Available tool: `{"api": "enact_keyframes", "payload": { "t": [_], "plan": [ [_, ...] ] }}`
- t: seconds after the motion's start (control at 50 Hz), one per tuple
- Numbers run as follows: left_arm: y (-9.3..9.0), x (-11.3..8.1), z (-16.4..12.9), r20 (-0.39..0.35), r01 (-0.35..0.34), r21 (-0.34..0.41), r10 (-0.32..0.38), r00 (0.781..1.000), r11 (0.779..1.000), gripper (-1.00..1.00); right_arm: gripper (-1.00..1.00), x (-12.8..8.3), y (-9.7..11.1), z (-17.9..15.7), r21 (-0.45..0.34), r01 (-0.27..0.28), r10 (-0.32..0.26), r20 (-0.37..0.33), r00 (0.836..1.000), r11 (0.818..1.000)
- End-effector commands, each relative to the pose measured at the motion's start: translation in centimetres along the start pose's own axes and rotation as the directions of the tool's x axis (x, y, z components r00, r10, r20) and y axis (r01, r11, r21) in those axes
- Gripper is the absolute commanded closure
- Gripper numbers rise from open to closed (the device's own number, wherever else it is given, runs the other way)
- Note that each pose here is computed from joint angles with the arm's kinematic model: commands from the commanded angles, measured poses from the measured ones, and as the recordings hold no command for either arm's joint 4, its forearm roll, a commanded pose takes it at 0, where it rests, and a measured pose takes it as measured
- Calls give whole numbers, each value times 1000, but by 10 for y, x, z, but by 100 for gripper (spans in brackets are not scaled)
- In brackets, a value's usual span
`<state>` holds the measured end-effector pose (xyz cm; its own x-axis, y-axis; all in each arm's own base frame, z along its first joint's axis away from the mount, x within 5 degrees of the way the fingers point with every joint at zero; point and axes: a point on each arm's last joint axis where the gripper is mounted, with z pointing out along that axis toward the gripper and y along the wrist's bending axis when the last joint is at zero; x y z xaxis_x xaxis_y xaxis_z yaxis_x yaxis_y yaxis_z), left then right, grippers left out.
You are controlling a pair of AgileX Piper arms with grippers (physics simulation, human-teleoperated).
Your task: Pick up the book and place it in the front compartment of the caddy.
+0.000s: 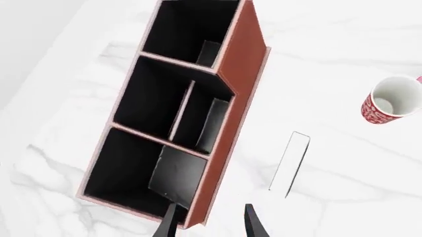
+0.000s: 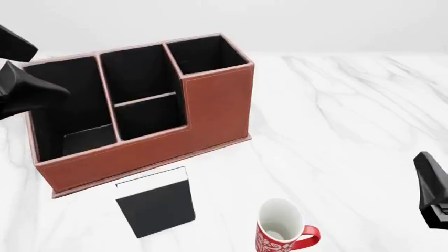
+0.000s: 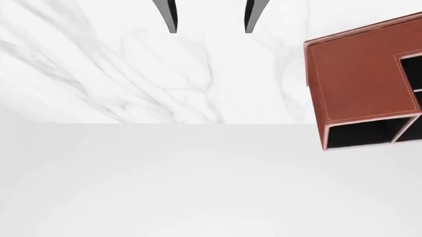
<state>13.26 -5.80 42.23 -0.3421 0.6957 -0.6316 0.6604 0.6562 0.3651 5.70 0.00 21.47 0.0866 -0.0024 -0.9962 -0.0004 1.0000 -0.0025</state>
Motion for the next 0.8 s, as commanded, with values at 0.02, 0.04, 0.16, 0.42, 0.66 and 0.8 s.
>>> {"api": "enact_keyframes", "payload": {
  "t": [0.02,0.04,0.16,0.42,0.66,0.8],
  "plan": [
    [2,-4,10,-79,-70,54,74,994,996,-100,-100,0,0,0,0,0,0,0,1000,1000],
    [3,-5,10,-81,-74,53,78,994,996,-100,-100,0,0,0,0,0,0,0,1000,1000],
    [0,-10,28,-115,-89,105,101,988,991,-100,-100,0,0,0,0,0,0,0,1000,1000],
    [2,0,49,-181,-143,140,168,969,980,-100,-100,0,0,0,0,0,0,0,1000,1000],
    [-4,4,63,-213,-162,189,201,956,969,-100,-100,0,0,0,0,0,0,0,1000,1000],
    [-8,2,68,-217,-167,212,213,953,963,-100,-100,0,0,0,0,0,0,0,1000,1000]
  ]
}}
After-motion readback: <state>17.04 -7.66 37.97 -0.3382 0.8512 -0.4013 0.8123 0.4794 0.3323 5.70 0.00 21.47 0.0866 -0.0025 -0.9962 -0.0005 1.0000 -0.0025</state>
